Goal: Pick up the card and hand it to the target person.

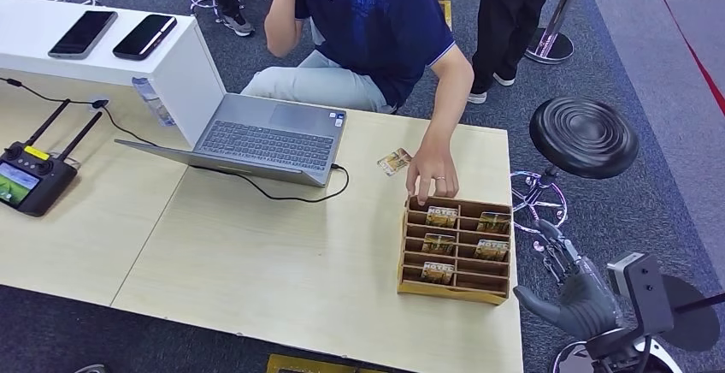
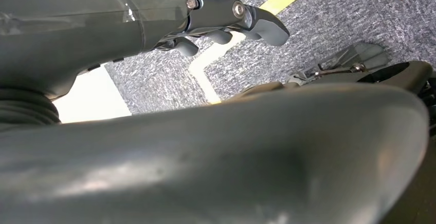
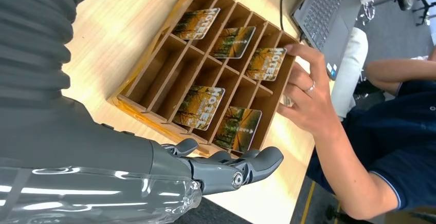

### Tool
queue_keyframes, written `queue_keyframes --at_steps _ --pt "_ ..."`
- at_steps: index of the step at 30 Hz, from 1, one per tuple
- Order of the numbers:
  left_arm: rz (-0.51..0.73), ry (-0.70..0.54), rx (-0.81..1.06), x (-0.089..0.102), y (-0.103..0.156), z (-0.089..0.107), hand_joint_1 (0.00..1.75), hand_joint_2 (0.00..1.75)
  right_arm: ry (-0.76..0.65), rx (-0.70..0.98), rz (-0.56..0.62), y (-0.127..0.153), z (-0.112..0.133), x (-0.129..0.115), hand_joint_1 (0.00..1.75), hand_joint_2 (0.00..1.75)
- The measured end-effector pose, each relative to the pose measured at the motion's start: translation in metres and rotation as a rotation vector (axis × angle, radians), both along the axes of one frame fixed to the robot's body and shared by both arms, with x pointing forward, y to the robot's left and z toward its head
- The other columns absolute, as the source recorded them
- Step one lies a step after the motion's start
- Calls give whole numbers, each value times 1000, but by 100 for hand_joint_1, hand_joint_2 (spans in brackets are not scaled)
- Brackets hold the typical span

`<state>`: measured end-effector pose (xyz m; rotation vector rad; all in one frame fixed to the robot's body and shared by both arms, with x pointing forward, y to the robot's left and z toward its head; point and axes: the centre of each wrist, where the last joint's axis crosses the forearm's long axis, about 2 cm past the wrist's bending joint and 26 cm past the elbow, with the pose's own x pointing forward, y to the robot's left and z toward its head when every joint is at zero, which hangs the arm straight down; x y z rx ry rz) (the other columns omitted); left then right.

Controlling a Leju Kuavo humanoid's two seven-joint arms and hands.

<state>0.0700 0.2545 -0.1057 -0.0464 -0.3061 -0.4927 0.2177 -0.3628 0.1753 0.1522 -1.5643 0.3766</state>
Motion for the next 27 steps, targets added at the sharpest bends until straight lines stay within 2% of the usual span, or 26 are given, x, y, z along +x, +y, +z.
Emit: queue_keyframes --at_steps 27 --pt "-1 1 4 0 1 0 0 0 50 -38 99 5 -3 -2 0 175"
